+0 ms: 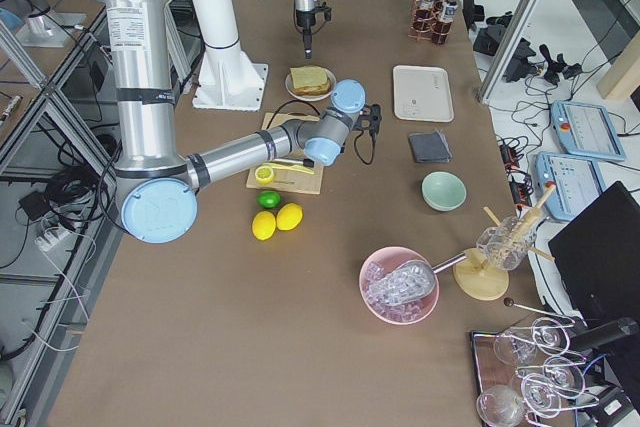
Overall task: Make sandwich and place on tray
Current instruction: 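Grasp the plate rim with the left gripper while the right arm withdraws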
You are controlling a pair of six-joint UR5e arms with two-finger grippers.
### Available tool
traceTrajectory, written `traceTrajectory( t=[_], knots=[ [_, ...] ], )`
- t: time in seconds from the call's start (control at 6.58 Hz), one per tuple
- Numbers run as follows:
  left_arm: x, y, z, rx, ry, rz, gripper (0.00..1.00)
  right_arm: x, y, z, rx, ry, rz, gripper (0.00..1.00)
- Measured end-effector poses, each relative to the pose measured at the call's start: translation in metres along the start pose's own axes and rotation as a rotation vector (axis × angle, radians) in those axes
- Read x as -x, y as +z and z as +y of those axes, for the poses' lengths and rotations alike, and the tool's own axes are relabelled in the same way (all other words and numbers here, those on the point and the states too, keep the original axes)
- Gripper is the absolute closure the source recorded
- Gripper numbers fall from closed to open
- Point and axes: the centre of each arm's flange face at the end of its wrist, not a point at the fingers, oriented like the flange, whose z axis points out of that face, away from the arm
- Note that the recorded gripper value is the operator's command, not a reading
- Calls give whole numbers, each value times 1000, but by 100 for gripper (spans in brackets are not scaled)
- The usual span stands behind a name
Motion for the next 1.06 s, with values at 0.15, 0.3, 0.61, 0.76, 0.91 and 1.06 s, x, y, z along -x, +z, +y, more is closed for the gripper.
traceTrajectory(
  t=[0.15,0.3,0.61,0.76,0.91,1.06],
  knots=[
    [-5,9,8,-9,2,-14,37,-7,-3,1,-4,5,6,1],
    [-5,19,12,-9,3,-30,37,-14,-6,1,-9,6,12,1],
    [-7,32,15,-9,5,-46,45,-21,-9,1,-16,5,20,1],
    [-12,33,14,-10,6,-41,48,-22,-9,1,-17,5,22,1],
    [-16,36,14,-10,6,-41,53,-23,-9,0,-20,5,23,1],
    [-17,39,14,-10,5,-43,56,-24,-9,1,-21,7,25,1]
  ],
)
